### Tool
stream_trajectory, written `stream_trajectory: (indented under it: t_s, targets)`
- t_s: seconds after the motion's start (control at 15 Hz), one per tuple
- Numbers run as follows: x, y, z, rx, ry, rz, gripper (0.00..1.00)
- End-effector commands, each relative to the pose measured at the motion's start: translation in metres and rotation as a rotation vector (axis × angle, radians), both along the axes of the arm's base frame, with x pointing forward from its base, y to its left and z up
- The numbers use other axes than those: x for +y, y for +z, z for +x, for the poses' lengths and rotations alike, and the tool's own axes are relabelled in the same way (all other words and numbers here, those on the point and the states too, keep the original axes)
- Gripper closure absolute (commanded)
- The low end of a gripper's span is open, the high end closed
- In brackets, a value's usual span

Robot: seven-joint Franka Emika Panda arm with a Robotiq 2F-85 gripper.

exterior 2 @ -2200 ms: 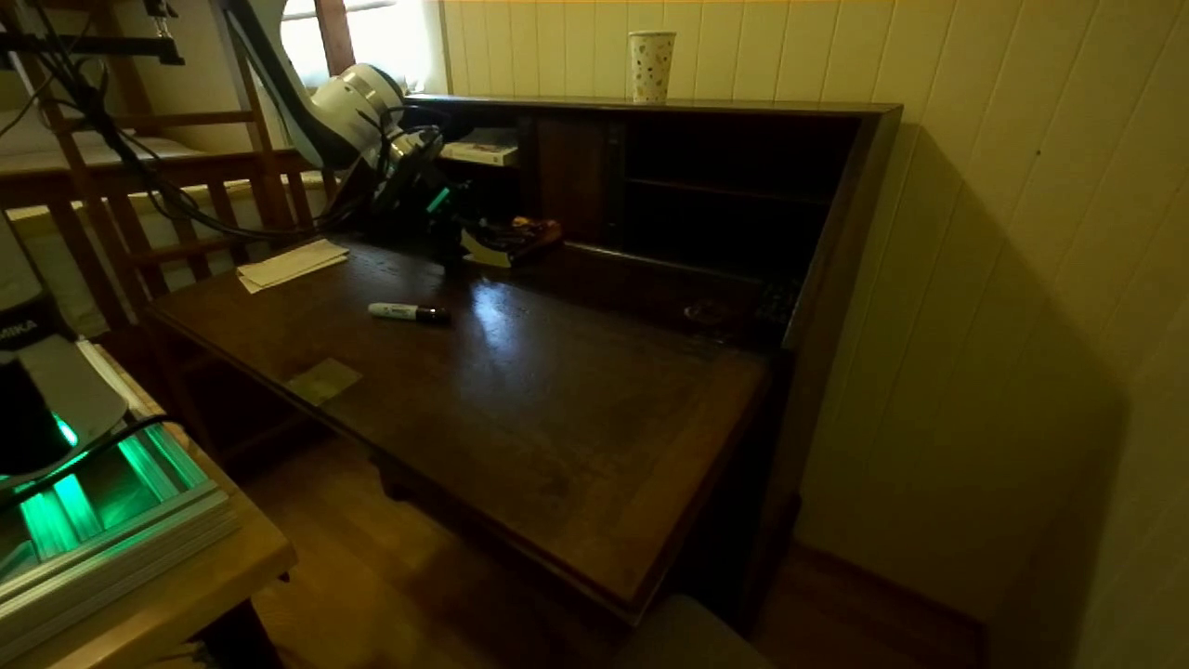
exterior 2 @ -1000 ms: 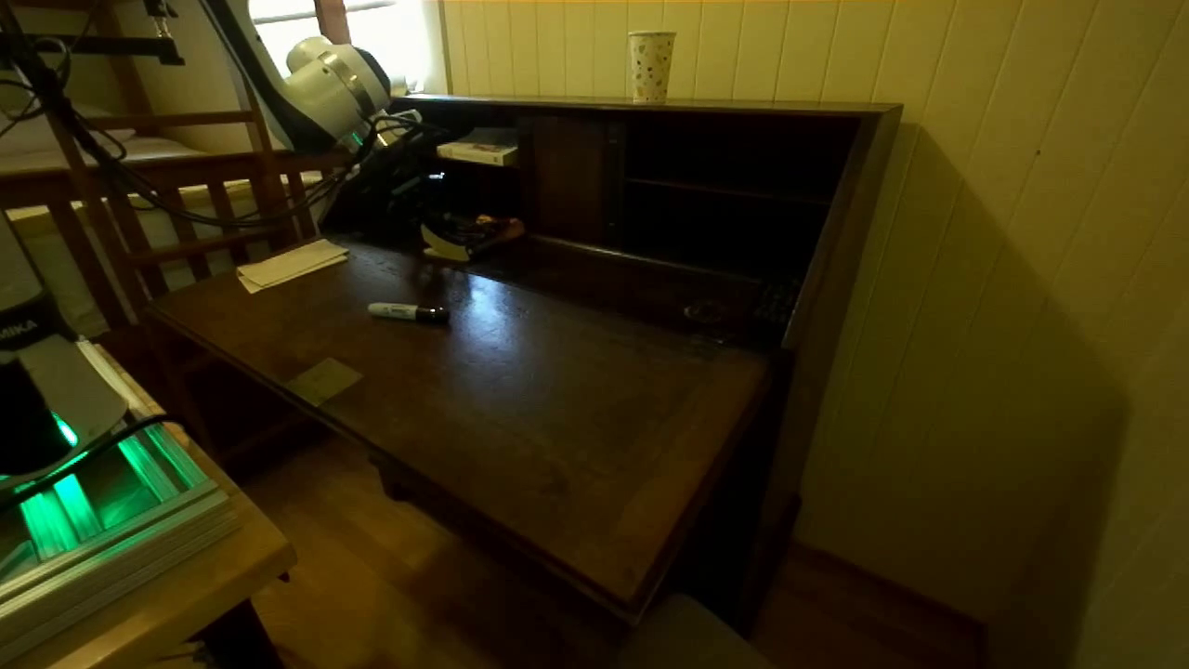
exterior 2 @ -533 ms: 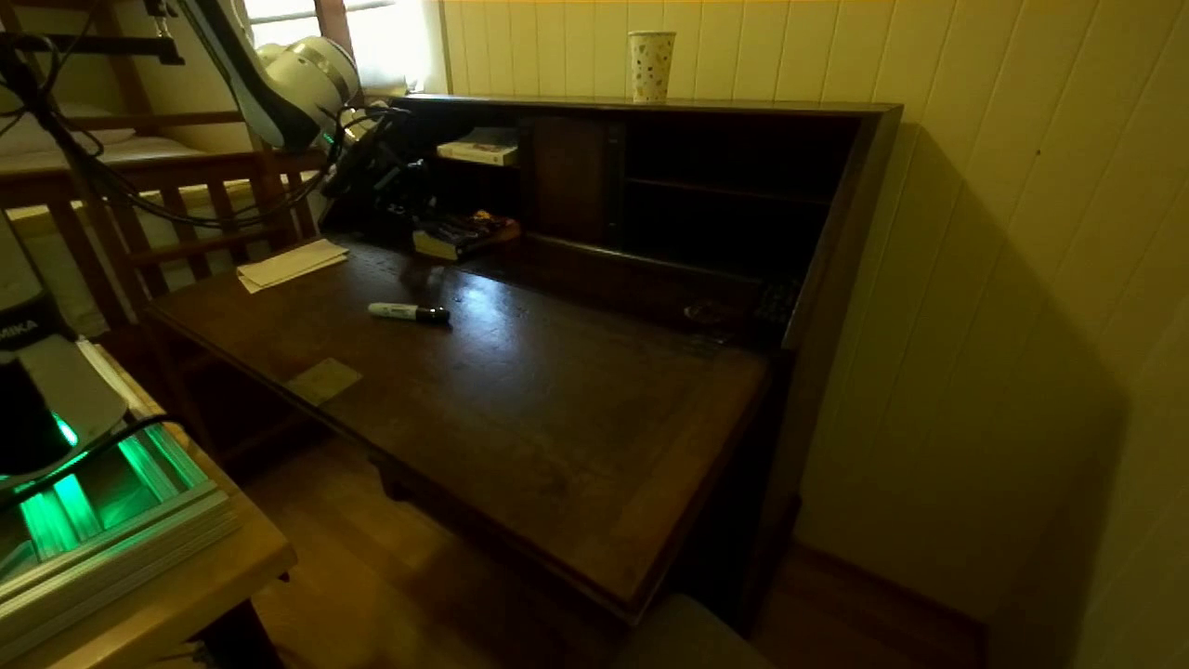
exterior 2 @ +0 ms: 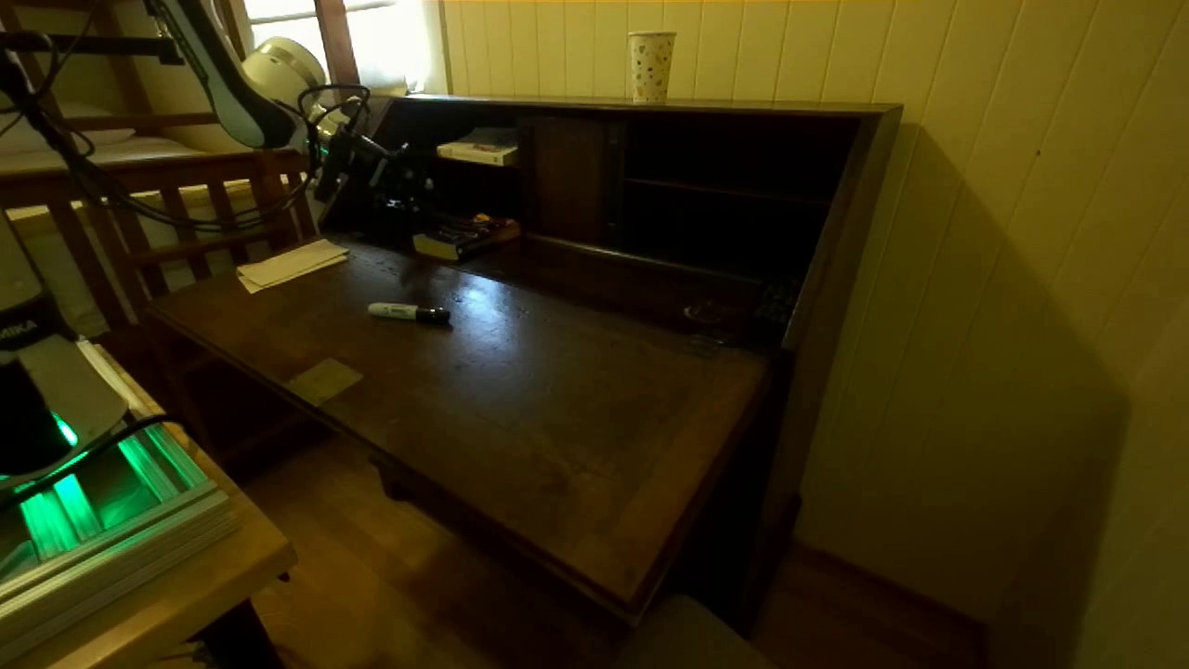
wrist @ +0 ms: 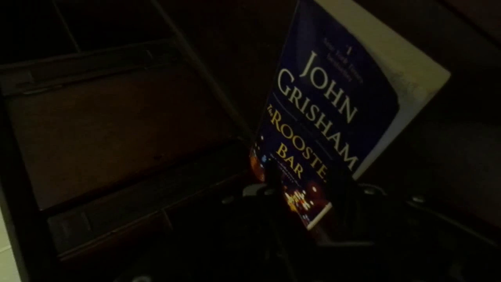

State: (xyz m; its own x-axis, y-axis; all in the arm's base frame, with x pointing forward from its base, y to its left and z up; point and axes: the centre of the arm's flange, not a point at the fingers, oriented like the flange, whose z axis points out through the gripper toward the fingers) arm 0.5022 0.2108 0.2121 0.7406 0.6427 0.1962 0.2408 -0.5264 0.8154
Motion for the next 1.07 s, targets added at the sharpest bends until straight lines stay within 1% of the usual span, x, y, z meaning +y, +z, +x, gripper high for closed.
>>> stream_trajectory:
  t_s: [0.0,0.27,0.33,1.0]
  targets:
    - [0.006,-0.010,0.003,-0.006,-0.026,-0.082,0.33]
    - [0.007,-0.020,0.012,0.017,-0.039,-0.110,0.05]
    - [0.008,-0.022,0.013,0.022,-0.037,-0.113,0.01]
    - [0.017,-0.029,0.011,0.054,-0.020,-0.147,0.00]
